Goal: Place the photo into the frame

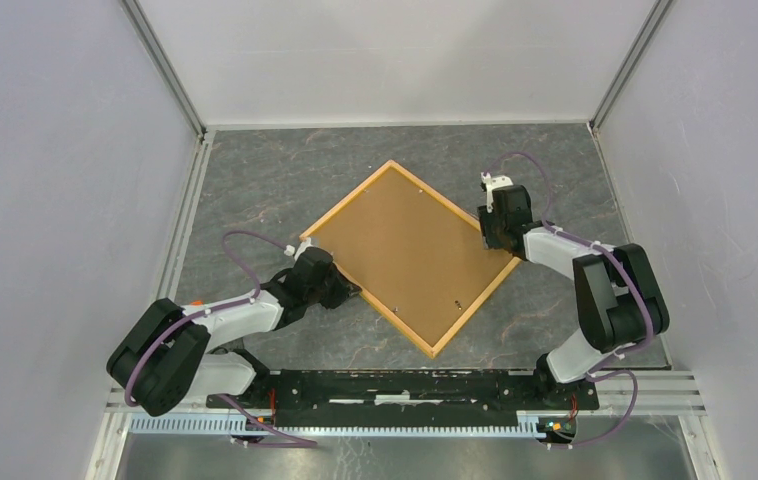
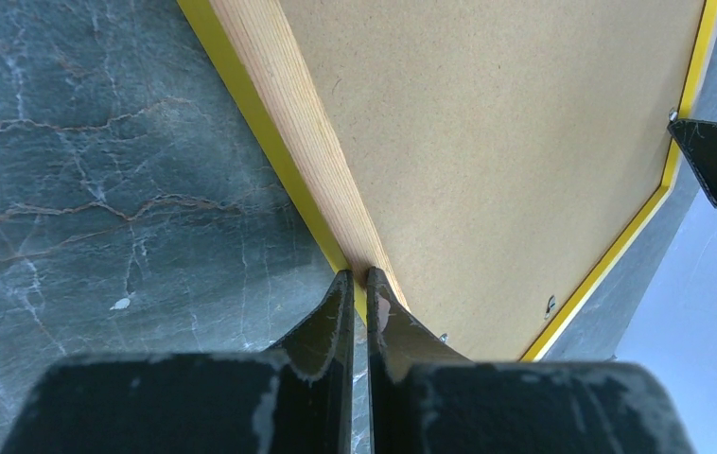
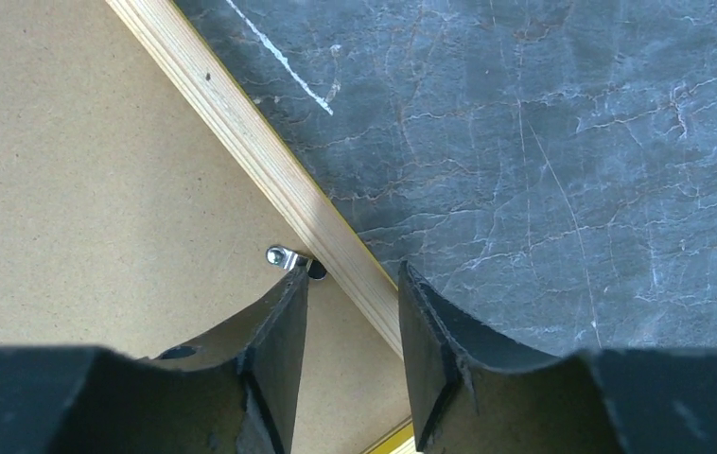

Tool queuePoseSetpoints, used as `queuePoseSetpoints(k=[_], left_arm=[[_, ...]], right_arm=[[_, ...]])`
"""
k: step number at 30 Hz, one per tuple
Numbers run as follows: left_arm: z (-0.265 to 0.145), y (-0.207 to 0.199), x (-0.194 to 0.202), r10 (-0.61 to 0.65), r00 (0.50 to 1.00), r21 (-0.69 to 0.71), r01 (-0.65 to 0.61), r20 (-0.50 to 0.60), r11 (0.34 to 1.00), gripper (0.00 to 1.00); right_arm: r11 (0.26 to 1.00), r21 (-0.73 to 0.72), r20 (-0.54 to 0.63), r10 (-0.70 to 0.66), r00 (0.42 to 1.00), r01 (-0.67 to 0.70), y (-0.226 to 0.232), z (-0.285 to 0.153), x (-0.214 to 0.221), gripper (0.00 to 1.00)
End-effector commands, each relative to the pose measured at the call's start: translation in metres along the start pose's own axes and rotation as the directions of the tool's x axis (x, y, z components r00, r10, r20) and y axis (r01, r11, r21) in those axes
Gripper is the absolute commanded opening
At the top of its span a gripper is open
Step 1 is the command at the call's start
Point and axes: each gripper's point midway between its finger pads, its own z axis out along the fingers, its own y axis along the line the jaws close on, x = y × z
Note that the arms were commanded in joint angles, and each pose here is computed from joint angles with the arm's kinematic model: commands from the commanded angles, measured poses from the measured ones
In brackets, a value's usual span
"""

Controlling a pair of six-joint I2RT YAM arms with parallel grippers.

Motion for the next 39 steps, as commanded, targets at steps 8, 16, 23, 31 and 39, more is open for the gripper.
queuePoseSetpoints(k=[8,16,23,31,39], left_arm=[[0.004,0.057,0.006,0.043,0.999,-0.195,-0.04,0.007,0.98,0.04],[0.004,0.057,0.006,0.045,0.999,-0.196,-0.043,0.005,0.98,0.04],[0.004,0.056,0.006,0.043,0.999,-0.193,-0.042,0.006,0.98,0.04],[0.004,0.057,0.006,0.043,0.999,-0.193,-0.041,0.006,0.98,0.03],[0.004,0.057,0.006,0.042,0.999,-0.195,-0.041,0.004,0.98,0.03]], right_arm=[[0.997,-0.064,-0.016,0.033,0.999,-0.034,0.016,0.023,0.014,0.32],[0.993,-0.105,-0.005,0.045,0.999,-0.045,0.025,0.027,0.012,0.34],[0.996,-0.081,-0.003,0.038,0.999,-0.038,0.019,0.023,0.012,0.49],[0.995,-0.09,0.003,0.045,0.999,-0.044,0.021,0.023,0.015,0.52],[0.994,-0.07,0.025,0.084,0.996,-0.082,0.02,0.034,0.016,0.38]])
